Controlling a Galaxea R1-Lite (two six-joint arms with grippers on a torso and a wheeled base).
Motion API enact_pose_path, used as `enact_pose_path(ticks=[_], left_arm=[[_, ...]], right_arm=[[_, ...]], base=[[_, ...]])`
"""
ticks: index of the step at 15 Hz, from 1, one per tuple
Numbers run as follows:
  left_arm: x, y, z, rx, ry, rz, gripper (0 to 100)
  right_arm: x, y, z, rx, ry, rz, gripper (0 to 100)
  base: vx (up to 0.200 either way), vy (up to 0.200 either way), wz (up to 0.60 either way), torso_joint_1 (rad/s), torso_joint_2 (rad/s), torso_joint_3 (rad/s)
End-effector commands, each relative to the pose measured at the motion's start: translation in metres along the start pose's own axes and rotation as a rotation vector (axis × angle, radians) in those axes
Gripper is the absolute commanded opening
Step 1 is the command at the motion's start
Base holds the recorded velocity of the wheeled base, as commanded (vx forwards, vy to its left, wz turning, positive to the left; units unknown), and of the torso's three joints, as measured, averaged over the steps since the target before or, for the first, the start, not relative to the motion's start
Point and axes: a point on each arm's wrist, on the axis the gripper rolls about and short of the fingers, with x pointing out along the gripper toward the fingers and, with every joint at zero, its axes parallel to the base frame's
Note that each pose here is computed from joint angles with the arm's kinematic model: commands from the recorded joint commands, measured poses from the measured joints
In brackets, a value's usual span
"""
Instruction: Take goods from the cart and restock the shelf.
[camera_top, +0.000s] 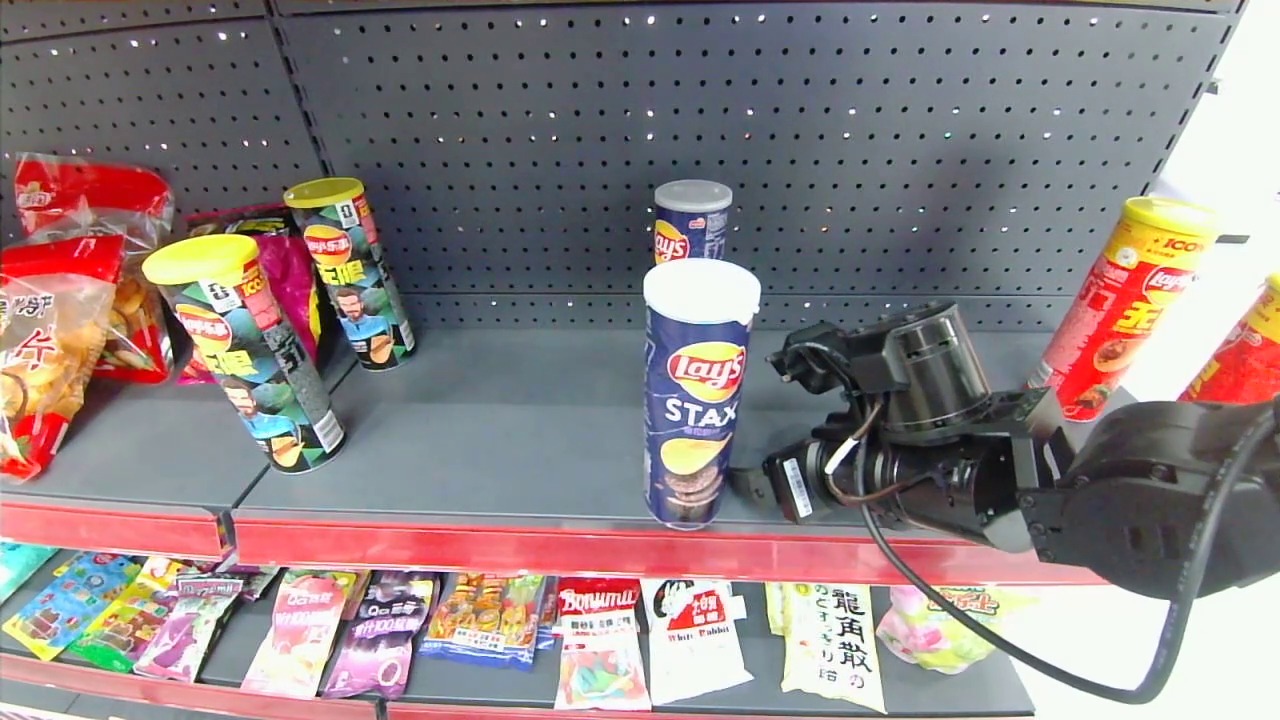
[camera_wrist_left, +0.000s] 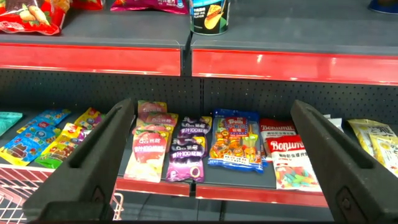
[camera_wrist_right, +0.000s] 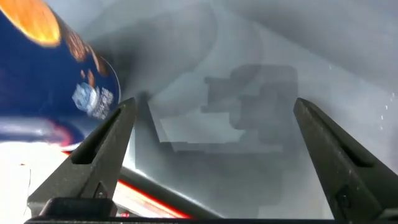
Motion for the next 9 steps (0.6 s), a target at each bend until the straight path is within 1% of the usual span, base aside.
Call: enact_pose_path(ticks=[1, 9], left_arm=[[0.0, 0.0, 0.0, 0.0, 0.0, 0.001, 100], [0.0, 0.0, 0.0, 0.0, 0.0, 0.001, 100]], right_arm=[[0.0025, 0.002, 0.0023, -0.001, -0.004, 0.003, 100], [0.002, 0.0118, 0.0023, -0.017, -0.006, 0.027, 100]], base=[[0.0, 0.0, 0.0, 0.0, 0.0, 0.0], [0.0, 0.0, 0.0, 0.0, 0.0, 0.0]])
